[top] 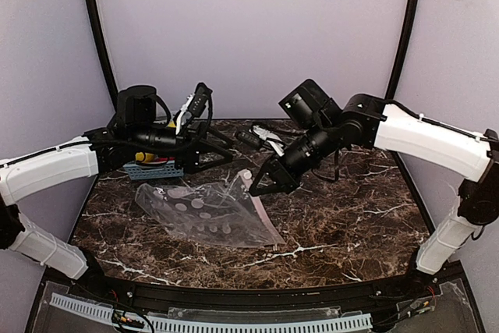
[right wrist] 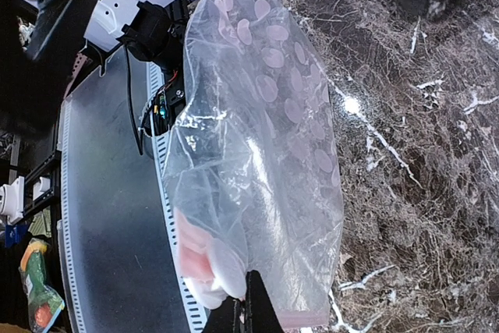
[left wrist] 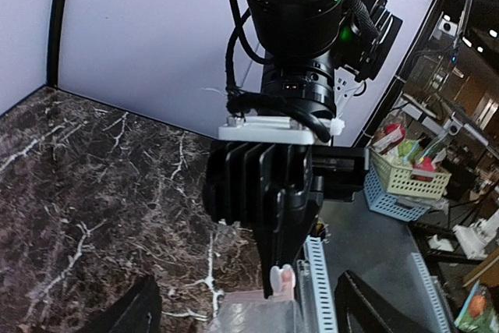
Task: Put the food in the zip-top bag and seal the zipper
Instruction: Pass from the right arm to the left
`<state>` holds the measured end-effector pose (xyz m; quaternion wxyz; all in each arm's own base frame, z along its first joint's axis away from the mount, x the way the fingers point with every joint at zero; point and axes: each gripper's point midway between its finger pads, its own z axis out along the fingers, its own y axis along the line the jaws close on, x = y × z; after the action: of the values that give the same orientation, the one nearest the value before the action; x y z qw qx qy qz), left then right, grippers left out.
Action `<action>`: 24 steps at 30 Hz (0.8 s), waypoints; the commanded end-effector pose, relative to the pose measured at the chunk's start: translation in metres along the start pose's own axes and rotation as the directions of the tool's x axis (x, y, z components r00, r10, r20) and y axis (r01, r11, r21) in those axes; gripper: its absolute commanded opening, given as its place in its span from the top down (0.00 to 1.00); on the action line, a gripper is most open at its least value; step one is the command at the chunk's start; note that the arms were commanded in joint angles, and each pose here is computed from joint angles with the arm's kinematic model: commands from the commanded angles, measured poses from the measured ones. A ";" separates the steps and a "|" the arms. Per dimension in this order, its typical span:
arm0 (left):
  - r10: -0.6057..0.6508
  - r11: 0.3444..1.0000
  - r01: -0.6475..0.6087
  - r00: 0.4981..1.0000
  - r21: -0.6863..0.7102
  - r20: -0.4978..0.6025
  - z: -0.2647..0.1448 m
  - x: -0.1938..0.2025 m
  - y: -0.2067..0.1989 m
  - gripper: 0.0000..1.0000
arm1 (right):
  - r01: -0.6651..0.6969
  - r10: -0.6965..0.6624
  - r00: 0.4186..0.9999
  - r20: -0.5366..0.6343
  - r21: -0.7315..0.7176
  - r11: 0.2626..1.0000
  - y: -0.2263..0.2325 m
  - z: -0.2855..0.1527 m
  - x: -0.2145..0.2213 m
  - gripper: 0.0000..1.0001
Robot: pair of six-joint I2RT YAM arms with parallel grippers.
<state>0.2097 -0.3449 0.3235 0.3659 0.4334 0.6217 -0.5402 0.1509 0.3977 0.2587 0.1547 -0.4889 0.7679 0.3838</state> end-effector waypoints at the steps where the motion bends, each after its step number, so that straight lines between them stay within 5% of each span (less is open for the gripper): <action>1: 0.017 0.998 -0.017 1.000 0.052 0.009 0.000 -0.004 -0.013 0.31 | 0.031 -0.031 0.997 0.065 0.001 1.000 0.001 -0.007 -0.020 1.00; 11: 0.027 0.998 -0.024 0.997 0.053 -0.065 0.014 0.012 -0.018 0.30 | 0.016 -0.026 0.989 0.146 0.075 0.997 -0.007 -0.027 -0.030 1.00; 24: 0.011 0.999 -0.008 0.997 0.048 -0.081 0.019 0.017 -0.015 0.57 | 0.009 -0.019 0.989 0.149 0.069 0.998 -0.006 -0.030 -0.028 1.00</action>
<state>0.1916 -0.3607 0.3052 0.3347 0.4635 0.6232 -0.5336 0.1707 0.3928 0.2858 0.2165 -0.4620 0.7684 0.3864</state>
